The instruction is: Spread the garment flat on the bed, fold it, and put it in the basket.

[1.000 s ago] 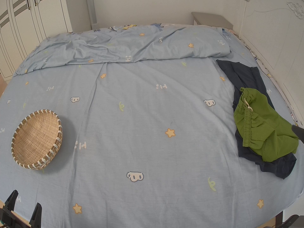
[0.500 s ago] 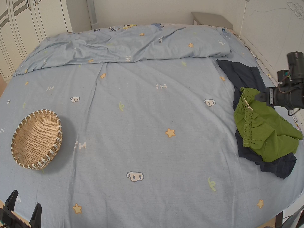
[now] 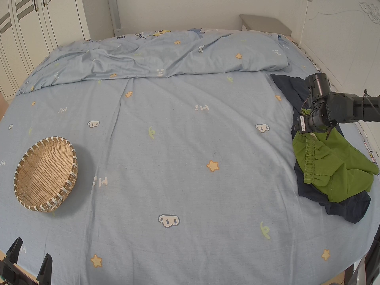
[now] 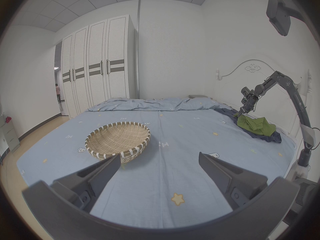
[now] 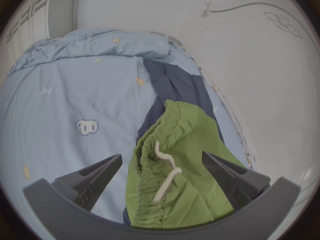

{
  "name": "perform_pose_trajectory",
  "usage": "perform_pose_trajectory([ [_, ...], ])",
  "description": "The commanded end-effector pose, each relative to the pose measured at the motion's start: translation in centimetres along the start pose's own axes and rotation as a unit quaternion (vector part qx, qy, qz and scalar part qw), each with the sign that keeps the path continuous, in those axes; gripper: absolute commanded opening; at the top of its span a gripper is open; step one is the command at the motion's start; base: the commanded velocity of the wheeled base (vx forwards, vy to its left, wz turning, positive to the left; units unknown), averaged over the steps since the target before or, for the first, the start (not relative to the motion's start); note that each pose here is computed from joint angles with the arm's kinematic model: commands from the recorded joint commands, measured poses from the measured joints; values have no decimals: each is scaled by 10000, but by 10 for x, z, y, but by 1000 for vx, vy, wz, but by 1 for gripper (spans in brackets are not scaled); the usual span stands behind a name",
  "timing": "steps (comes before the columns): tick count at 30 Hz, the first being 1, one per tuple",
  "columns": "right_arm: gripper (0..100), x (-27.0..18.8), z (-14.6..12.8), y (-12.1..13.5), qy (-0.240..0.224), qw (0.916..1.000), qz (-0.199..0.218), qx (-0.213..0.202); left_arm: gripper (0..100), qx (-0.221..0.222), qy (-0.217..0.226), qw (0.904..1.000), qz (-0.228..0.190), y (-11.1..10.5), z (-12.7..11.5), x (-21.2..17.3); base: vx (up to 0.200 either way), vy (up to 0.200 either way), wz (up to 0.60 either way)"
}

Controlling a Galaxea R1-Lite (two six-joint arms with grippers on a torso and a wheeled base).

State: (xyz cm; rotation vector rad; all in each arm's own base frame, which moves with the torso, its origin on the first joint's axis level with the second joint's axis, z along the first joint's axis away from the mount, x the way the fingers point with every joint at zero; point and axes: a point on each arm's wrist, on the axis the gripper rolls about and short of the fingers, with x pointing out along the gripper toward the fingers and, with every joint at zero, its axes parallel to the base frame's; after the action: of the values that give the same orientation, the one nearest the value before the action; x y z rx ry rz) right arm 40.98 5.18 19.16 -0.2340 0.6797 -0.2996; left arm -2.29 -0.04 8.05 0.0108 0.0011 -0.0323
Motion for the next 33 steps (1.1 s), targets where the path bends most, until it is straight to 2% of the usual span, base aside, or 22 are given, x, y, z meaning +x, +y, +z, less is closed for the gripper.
perform_pose_trajectory([
  [1, 100, 20, -7, 11, 194, 9998, 2, -106, 100, -1, 32, 10000, 0, 0, -5, 0, 0, 0, 0],
  [9, 100, 21, -8, 9, 201, 9998, -15, -92, 100, -1, 32, 10000, 0, 0, -5, 0, 0, 0, 0],
  [10, 0, 22, -8, 9, 210, 9997, -20, -91, 100, -1, 32, 10000, 0, 0, -5, 0, 0, 0, 0],
  [23, 0, 17, -6, 7, 160, 9998, 0, -71, 100, -1, 32, 10000, 0, 0, -5, 0, 0, 0, 0],
  [29, 0, -21, 5, -2, 28, 9999, 145, -66, 100, -1, 32, 10000, 0, 0, -5, 0, 0, 0, 0],
  [33, 0, -51, 11, 2, 22, 9990, 429, -129, 100, -1, 32, 10000, 0, 0, -5, 0, 0, 0, 0],
])
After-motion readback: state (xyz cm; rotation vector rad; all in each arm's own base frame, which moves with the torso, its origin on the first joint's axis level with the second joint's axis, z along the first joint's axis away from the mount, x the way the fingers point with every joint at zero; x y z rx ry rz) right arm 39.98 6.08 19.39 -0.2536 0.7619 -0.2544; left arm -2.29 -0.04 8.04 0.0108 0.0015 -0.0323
